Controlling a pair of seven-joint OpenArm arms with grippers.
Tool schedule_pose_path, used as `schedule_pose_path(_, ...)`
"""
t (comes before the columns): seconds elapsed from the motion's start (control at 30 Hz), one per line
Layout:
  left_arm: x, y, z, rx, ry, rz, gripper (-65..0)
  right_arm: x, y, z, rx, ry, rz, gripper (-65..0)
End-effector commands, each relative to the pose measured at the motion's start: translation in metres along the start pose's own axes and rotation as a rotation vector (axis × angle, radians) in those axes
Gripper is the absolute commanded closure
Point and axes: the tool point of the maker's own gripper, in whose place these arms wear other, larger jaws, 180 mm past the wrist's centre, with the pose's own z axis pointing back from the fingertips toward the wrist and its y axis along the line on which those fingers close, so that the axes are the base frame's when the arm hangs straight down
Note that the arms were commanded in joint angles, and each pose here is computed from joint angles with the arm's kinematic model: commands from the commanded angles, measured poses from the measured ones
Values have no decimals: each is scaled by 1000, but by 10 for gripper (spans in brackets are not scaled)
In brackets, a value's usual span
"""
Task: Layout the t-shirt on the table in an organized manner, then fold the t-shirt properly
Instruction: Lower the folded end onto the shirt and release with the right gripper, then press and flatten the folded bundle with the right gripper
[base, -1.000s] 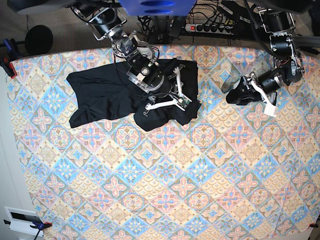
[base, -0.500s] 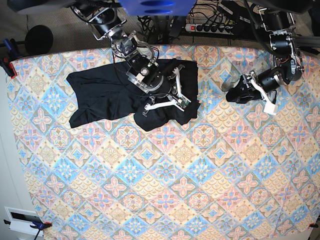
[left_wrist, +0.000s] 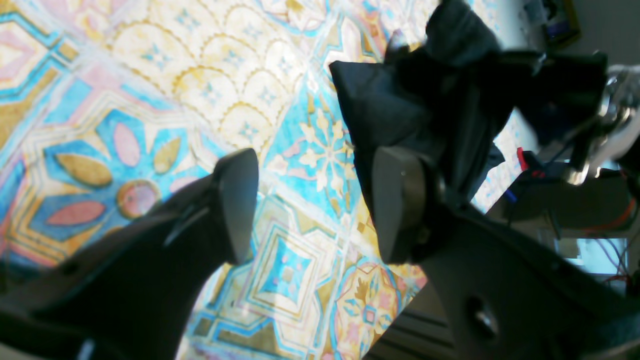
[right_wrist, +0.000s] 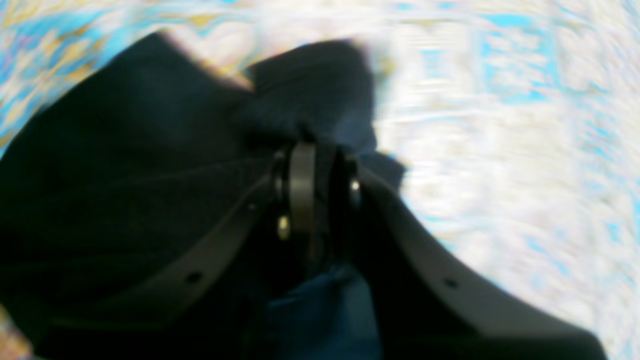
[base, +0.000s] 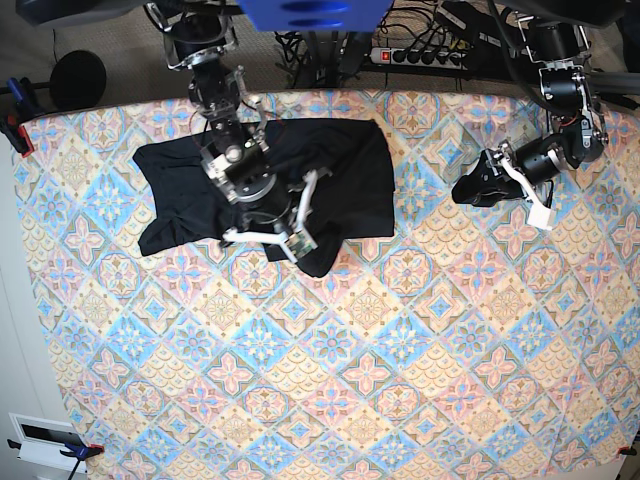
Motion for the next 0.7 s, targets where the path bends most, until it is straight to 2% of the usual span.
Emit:
schedule_pose_path(0.0,17,-4,4,-13,-45,-30,-338,11,-10,4,-27,-46,-12,-43)
schedule_pose_path(0.17,18,-4,5,-13,-46,-33,-338,-26,-15,12,-52,30,-68,-43)
schedule_pose_path(0.27,18,-4,5,-13,-46,-33,-338,-18,-20,20,-69,0,-69,-44)
schedule_pose_path(0.67,18,-4,5,-12,-46,-34,-338,-54,13,35,-15,28,-110,-45)
